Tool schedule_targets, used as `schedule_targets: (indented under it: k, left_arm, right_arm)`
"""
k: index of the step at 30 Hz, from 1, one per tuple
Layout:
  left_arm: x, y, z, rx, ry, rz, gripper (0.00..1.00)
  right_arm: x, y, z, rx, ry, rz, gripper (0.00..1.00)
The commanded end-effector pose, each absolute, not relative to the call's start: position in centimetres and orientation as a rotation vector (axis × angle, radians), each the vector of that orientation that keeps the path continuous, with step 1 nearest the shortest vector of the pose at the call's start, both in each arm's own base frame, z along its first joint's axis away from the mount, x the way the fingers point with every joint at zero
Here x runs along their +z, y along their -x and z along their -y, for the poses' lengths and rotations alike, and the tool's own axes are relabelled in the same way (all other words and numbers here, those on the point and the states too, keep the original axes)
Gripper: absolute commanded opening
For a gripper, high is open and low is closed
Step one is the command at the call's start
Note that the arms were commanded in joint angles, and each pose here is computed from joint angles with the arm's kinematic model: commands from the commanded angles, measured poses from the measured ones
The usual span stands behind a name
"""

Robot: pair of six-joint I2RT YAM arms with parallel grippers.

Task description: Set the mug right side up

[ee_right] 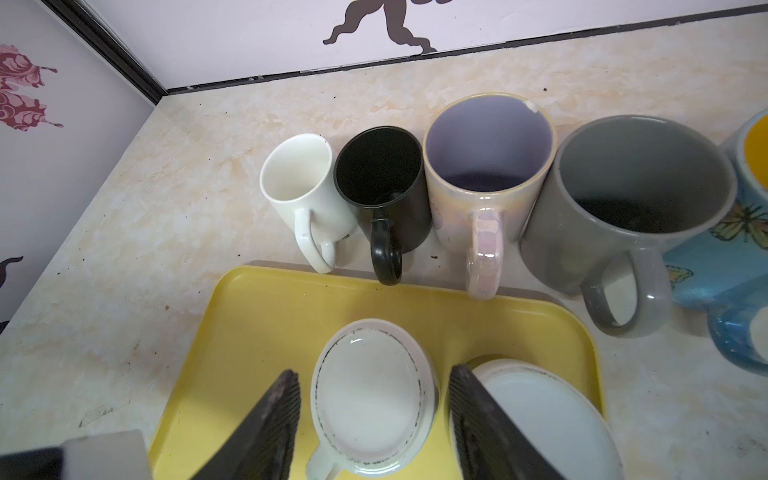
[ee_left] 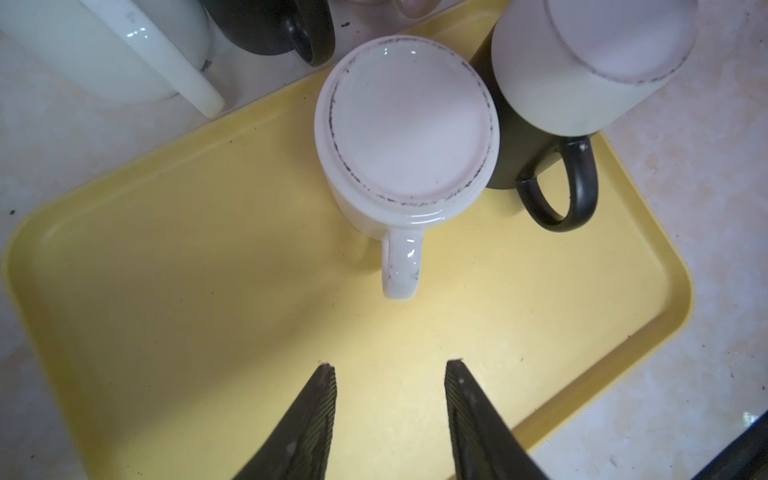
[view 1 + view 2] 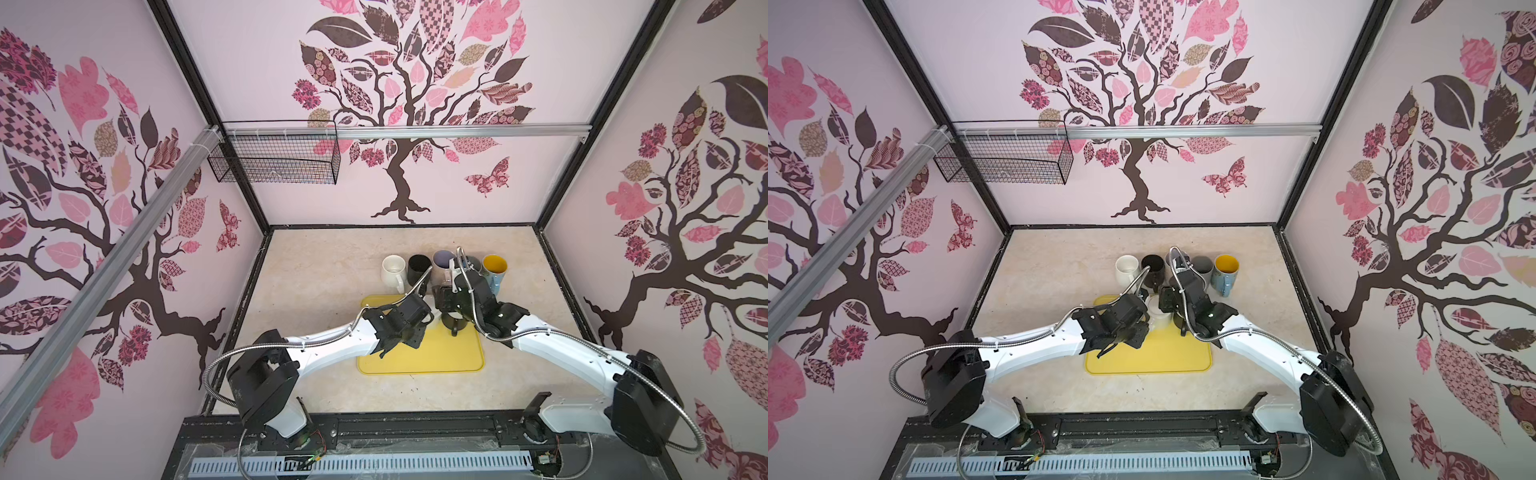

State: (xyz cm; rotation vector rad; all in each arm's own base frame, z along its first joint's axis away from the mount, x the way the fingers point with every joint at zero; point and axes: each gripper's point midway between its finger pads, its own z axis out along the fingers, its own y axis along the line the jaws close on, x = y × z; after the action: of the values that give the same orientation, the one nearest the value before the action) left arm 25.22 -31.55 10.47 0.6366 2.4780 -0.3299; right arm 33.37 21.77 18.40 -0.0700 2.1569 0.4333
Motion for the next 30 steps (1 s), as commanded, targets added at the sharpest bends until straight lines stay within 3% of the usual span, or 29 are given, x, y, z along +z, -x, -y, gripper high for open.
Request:
schedule_targets:
  k: [1, 15, 30]
  left_arm:
    - [12.3, -26.4, 33.4, -0.357, -0.645, -2.417, 0.47]
    - [10.6, -28.2, 34.8, -0.281, -0.655, -2.433, 0.54]
    - [8.2, -30.3, 33.9, -0.240, -0.622, -2.475, 0.49]
  right_arm:
    - [20.0, -33.4, -21.2, 0.448, 0.042, -2.110, 0.61]
    - [20.0, -33.6, -20.7, 0.437, 0.027, -2.107, 0.63]
    - [19.7, -33.7, -20.7, 0.434, 0.024, -2.111, 0.62]
